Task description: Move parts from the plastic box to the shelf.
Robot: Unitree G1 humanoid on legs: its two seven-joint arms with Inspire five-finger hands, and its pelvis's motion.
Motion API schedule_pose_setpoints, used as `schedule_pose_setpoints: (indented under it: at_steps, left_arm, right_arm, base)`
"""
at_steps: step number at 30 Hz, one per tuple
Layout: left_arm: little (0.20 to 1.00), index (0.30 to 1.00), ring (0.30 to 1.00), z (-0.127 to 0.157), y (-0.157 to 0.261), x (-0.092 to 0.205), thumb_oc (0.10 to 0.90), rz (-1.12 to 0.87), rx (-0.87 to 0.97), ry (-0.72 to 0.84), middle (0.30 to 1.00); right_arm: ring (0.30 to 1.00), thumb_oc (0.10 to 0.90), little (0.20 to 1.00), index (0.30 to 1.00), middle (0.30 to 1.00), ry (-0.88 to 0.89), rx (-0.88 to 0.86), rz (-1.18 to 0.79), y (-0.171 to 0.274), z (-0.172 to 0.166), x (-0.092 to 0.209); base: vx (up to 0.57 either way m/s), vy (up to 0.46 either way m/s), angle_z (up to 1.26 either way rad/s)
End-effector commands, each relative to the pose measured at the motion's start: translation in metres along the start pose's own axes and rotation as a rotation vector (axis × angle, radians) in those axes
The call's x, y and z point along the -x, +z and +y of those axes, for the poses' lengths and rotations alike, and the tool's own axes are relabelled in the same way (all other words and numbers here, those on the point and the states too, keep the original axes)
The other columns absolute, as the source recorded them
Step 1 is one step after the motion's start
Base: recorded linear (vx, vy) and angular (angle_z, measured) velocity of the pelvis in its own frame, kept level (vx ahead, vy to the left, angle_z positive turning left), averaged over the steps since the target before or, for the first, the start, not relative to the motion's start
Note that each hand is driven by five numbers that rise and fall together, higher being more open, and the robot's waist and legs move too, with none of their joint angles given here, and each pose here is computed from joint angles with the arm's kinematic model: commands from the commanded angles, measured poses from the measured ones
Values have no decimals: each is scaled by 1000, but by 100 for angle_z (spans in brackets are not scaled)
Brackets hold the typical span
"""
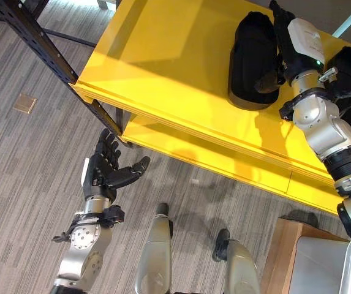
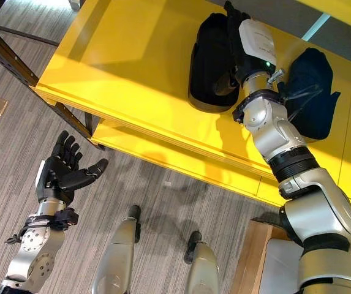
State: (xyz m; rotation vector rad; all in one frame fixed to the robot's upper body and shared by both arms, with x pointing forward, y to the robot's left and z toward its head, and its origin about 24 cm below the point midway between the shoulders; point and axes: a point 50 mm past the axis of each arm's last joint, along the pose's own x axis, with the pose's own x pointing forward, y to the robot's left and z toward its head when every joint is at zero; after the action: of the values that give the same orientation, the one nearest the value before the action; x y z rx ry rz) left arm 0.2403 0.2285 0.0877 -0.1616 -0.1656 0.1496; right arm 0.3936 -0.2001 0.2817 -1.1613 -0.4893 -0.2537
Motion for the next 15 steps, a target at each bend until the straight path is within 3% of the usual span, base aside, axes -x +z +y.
schedule_pose_setpoints:
  at_steps: [1,15]
  left_arm:
    - [1000,1000,1000,-12,58,2,900,-298,20,-101,1000]
    - [1000,1000,1000,-11,59,5,900,-304,24,-99,1000]
  right_arm:
    - [1000,900,1000,1000,1000,-253,0,-114,36,-70,-28]
    - [1000,900,1000,1000,1000,-190,84,-84,27,-66,-30]
  base:
    - [0,0,0]
    - [5,-1,0]
